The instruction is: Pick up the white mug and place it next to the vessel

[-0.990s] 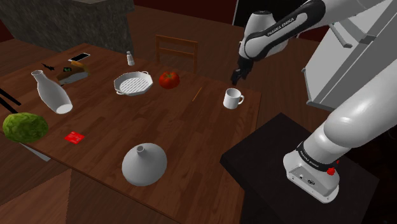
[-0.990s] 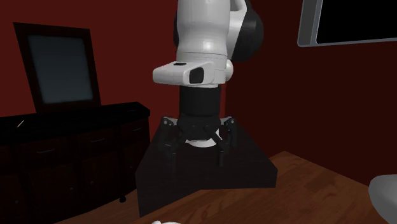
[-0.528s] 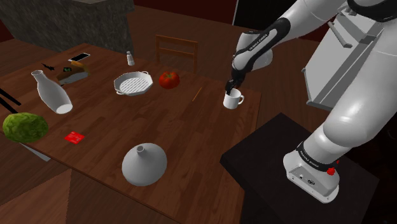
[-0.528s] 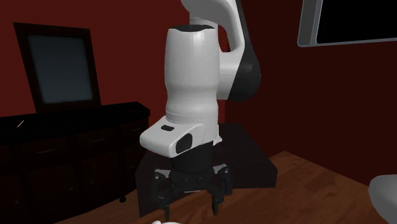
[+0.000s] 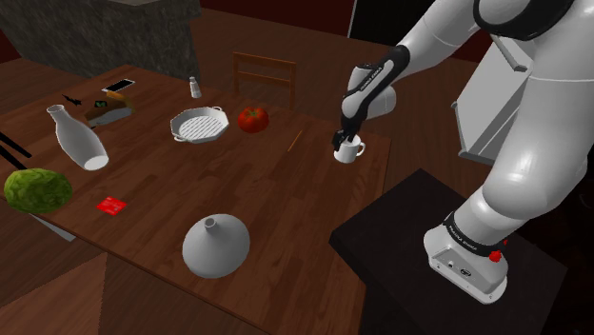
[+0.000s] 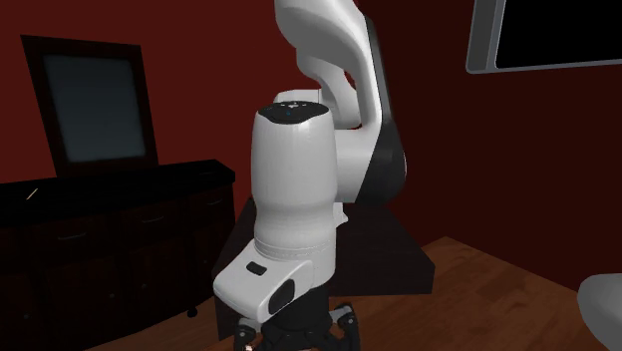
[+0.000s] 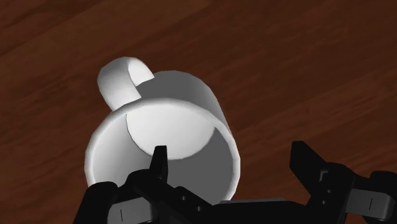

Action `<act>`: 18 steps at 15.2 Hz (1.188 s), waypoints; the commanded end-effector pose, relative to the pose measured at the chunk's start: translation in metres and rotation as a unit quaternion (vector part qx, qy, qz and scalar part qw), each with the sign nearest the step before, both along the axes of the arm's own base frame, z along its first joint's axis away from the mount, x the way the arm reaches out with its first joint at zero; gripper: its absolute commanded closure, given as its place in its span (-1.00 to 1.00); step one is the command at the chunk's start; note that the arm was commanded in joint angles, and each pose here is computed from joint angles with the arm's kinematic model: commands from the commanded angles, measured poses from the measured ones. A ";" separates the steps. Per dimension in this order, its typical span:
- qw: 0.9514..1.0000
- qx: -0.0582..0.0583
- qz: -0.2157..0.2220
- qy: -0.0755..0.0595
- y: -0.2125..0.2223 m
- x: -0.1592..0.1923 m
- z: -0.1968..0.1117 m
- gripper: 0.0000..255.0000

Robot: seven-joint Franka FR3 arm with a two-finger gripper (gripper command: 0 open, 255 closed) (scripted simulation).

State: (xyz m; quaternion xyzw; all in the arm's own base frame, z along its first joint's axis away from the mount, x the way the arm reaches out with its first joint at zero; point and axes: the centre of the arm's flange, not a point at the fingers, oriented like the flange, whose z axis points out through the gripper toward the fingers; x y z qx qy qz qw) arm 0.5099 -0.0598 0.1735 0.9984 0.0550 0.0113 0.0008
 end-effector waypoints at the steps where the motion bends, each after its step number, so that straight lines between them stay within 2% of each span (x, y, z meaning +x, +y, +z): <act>1: 1.000 0.000 0.000 0.000 0.001 -0.001 -0.011 -1.00; 2: 1.000 0.000 0.000 0.000 0.001 0.000 -0.020 -1.00; 10: 1.000 0.000 0.000 0.000 0.001 0.000 -0.020 -1.00; 11: 1.000 0.000 0.000 0.000 0.001 0.000 -0.020 1.00; 18: 1.000 0.000 0.000 0.000 0.001 0.000 -0.020 1.00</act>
